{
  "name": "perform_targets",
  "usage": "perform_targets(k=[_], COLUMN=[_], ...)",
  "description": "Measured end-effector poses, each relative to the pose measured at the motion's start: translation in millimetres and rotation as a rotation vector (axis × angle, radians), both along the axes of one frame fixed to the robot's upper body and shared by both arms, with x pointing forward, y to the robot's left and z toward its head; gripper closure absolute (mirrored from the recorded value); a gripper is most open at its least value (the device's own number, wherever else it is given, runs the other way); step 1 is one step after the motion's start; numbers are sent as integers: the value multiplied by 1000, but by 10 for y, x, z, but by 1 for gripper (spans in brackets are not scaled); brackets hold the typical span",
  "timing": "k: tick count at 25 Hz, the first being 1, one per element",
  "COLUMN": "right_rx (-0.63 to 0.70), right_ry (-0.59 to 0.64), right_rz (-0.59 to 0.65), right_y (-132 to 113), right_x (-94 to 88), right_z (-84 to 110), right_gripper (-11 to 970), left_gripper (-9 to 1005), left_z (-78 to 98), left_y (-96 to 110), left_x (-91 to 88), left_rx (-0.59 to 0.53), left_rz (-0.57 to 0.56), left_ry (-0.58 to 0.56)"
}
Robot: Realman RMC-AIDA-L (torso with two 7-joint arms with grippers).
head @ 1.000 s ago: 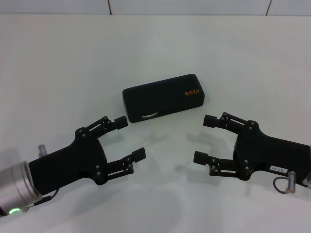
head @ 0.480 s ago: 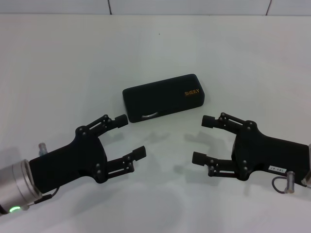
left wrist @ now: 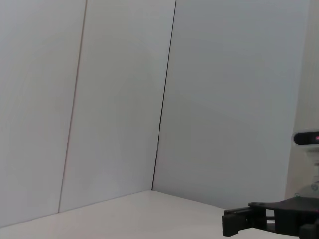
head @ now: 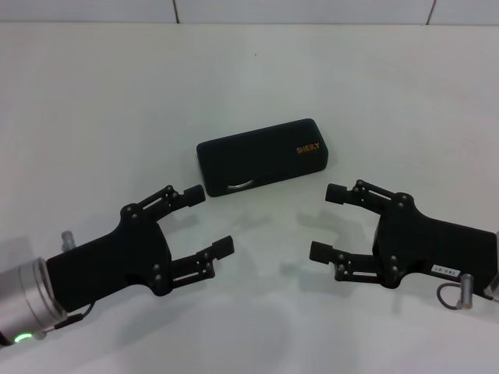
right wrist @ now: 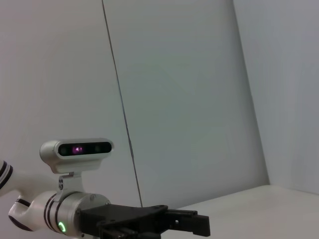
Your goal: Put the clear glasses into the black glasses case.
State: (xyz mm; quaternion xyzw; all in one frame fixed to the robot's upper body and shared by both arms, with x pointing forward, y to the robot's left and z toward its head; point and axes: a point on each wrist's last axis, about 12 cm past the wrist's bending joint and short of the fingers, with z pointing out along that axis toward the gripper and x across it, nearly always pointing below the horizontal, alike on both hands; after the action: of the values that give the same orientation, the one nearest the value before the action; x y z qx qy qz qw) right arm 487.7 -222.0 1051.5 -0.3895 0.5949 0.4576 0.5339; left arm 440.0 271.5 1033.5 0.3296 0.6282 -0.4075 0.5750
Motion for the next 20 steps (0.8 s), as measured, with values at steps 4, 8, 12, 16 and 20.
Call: perform_targets(k=[4, 8, 12, 16, 20], right_rx=[0, 0, 0, -2, -3], right_ry=[1, 2, 3, 3, 4], right_rz=[-2, -2, -1, 6, 9], right_y=[-4, -5, -4, 7, 13], right_x=[-4, -6, -6, -9, -9], right_z=[-3, -4, -5, -6, -6], right_gripper=[80, 80, 80, 80, 80], left_gripper=[136, 136, 136, 136, 136], left_z=[-2, -3, -4, -3, -2], left_y=[1, 2, 4, 4, 8], left_x=[-5, -8, -10, -10, -8], left_rx=[-1, -1, -1, -2, -2], left_rz=[0, 1, 2, 3, 5], left_ry=[1, 1, 2, 2, 1])
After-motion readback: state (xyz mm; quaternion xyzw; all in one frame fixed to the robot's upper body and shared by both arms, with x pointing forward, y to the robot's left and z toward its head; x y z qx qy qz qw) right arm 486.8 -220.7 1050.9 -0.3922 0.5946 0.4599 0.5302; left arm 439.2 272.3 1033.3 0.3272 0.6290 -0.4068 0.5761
